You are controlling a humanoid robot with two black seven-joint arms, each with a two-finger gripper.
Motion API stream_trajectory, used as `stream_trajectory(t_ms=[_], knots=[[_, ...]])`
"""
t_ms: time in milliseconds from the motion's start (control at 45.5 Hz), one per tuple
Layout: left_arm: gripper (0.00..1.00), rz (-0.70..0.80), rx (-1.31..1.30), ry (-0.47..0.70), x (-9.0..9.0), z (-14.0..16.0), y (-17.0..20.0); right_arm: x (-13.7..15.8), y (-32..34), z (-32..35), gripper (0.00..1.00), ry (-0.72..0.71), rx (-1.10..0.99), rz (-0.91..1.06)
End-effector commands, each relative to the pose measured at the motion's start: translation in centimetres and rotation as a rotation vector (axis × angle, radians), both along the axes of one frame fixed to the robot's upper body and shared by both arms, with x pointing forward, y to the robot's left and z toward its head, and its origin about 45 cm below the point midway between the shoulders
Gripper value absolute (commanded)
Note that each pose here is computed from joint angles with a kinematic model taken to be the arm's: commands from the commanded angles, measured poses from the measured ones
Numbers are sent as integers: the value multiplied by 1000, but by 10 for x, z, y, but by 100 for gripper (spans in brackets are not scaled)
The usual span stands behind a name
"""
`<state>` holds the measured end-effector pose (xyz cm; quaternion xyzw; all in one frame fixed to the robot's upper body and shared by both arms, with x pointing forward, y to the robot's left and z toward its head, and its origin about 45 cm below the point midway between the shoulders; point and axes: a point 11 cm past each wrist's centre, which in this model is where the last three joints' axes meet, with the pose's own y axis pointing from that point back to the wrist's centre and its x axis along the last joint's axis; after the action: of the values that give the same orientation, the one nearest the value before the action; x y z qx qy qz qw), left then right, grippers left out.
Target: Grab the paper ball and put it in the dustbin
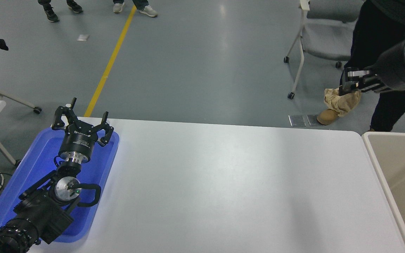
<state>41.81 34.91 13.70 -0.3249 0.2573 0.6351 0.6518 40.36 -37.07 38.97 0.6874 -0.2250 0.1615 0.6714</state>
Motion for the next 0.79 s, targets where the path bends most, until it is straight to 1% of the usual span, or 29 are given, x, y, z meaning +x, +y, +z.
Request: stream_trajectory(t_ms=[0, 154, 308, 527, 769], knots=[[100, 0, 0, 1, 0, 0, 0, 4, -88, -31, 0, -38, -104, -161], [100, 0, 0, 1, 0, 0, 0, -4, -149, -60, 0, -42, -195, -252], [100, 0, 0, 1, 0, 0, 0, -12, -194, -82, 0, -59, -277, -312], [100, 0, 0, 1, 0, 0, 0, -32, -226, -131, 0, -104, -298, -387], [100, 0, 0, 1, 0, 0, 0, -50, -245, -156, 0, -171, -342, -429]])
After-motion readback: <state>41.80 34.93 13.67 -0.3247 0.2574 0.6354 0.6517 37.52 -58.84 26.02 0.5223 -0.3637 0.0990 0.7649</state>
